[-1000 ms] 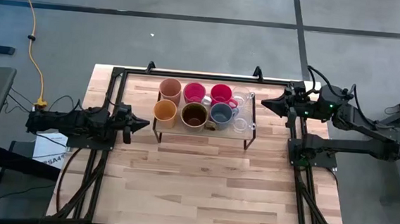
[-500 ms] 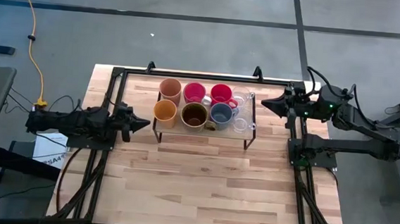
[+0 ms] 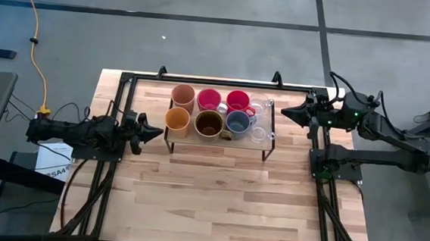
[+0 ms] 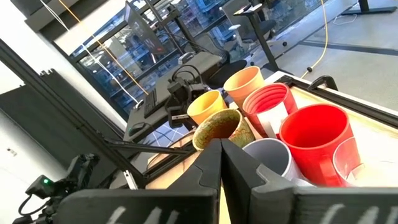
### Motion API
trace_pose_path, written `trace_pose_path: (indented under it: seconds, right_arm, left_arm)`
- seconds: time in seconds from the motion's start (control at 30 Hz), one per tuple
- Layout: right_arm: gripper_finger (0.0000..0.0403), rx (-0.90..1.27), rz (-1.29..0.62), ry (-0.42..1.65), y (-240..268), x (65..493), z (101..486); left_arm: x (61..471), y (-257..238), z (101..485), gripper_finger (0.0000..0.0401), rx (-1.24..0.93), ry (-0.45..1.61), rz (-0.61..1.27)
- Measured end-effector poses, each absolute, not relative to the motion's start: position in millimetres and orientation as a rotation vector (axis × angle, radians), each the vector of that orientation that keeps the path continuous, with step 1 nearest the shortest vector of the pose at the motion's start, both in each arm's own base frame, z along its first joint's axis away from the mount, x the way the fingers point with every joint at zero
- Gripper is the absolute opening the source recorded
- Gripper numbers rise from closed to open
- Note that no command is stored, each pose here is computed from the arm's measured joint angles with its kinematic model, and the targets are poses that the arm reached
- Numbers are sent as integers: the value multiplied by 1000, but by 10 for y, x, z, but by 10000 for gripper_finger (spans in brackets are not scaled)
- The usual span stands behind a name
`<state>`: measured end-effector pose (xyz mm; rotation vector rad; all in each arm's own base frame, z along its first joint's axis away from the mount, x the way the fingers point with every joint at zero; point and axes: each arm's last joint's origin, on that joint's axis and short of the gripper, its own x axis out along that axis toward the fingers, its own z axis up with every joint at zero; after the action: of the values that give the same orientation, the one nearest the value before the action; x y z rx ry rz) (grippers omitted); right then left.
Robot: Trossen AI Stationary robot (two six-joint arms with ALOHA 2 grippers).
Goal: Stack small to large cups/mugs on shelf
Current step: Return to Home Position
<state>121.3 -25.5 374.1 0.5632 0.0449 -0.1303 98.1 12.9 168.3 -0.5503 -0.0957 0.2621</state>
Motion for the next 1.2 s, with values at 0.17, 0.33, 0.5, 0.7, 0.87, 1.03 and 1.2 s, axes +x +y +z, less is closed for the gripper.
trace_pose_path:
  seconds: [0.17,0.33,0.5,0.7,0.87,1.03,1.2]
  right_arm:
    - [0,565,-133,54,-254,1212,3732]
    - [0,566,-134,61,-254,1213,3725]
    - [0,560,-132,64,-253,1212,3724]
    - [0,564,-113,69,-247,1213,3723]
    - [0,587,-88,75,-239,1214,3723]
    - [0,580,-86,76,-239,1214,3724]
    - [0,560,-85,76,-239,1213,3724]
  left_arm:
    - [1013,114,1642,0,-524,-27,218]
    - [1048,99,1577,0,-409,72,172]
    - [1057,98,1576,0,-366,79,166]
    - [1034,106,1633,0,-293,11,187]
    - [1020,103,1625,0,-289,20,182]
    - [1019,104,1624,0,-235,27,182]
    - [1019,104,1625,0,-168,34,181]
